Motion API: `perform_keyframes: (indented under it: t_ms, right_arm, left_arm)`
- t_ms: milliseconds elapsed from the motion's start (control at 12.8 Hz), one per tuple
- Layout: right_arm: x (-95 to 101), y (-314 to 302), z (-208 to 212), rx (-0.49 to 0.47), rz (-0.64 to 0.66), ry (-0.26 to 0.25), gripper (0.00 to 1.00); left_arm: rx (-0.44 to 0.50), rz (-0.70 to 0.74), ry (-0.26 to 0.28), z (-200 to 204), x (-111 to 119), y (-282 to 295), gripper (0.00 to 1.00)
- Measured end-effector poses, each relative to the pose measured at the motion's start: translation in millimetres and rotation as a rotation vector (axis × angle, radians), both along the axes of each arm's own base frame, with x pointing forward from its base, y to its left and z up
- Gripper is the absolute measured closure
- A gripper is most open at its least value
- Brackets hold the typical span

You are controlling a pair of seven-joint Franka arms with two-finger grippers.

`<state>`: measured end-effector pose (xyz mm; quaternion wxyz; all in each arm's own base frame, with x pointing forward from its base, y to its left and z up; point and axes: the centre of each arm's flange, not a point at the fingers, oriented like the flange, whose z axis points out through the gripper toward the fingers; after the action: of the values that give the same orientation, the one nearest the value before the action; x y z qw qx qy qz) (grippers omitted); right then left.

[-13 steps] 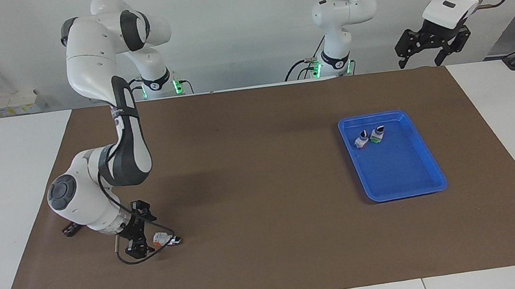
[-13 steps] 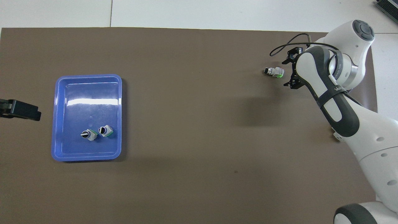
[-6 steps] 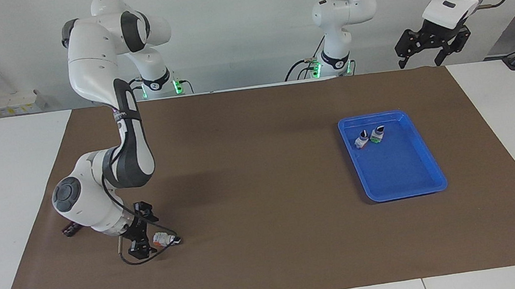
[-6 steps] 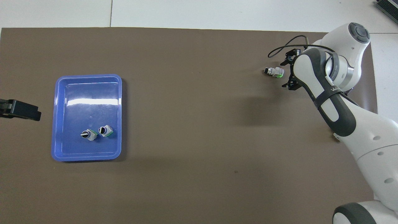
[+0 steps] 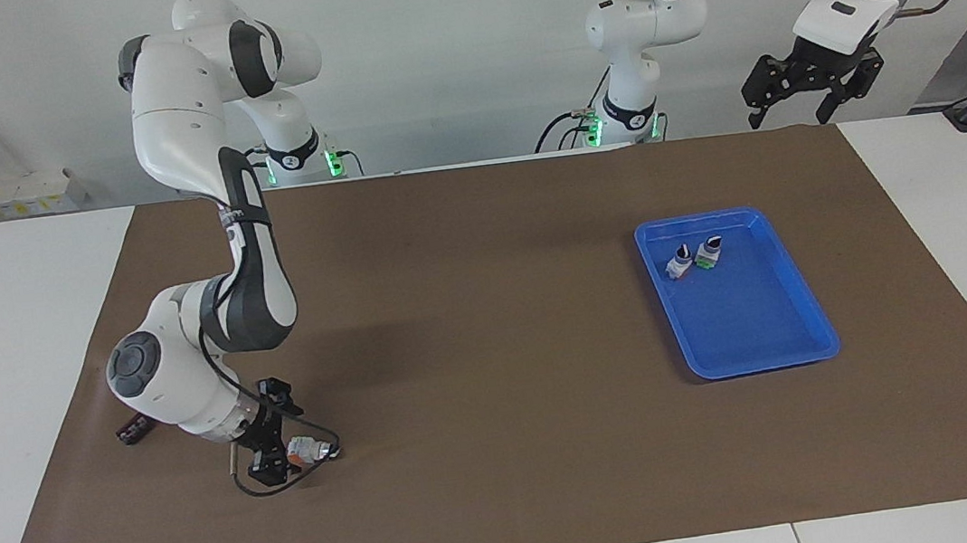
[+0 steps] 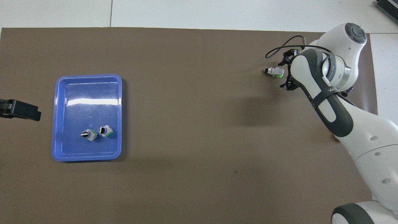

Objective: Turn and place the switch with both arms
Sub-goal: 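Lower the right gripper and grasp the grey-and-green switch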

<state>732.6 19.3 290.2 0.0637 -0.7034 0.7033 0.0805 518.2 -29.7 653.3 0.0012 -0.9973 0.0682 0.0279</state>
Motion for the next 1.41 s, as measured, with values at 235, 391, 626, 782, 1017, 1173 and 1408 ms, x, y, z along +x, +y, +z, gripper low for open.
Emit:
perform_keyframes:
  t_ms: [235,391,626,782,1017,1173,1408]
  right_arm:
    - [-0.1,0,0,0.0,0.0,0.0,0.0]
    - [-0.2,0,0,0.0,0.0,0.001,0.0]
    - [-0.9,1,-2,0.0,0.004,0.004,0.02]
    - [-3.9,2,-9,-0.001,0.008,0.012,0.24]
    - [-1.6,1,-4,-0.002,0.003,-0.012,0.6]
    - [-1.6,1,-4,-0.002,0.004,-0.012,0.67]
    - [-4.3,15,-3,0.021,0.032,0.008,0.67]
  left_arm:
    - [0.0,0.0,0.0,0,0,0,0.0]
    - [0.0,0.0,0.0,0,0,0,0.0]
    - [0.0,0.0,0.0,0,0,0,0.0]
    - [0.0,0.0,0.0,0,0,0,0.0]
    - [0.0,0.0,0.0,0,0,0,0.0]
    - [0.0,0.0,0.0,0,0,0,0.0]
    - [0.0,0.0,0.0,0,0,0,0.0]
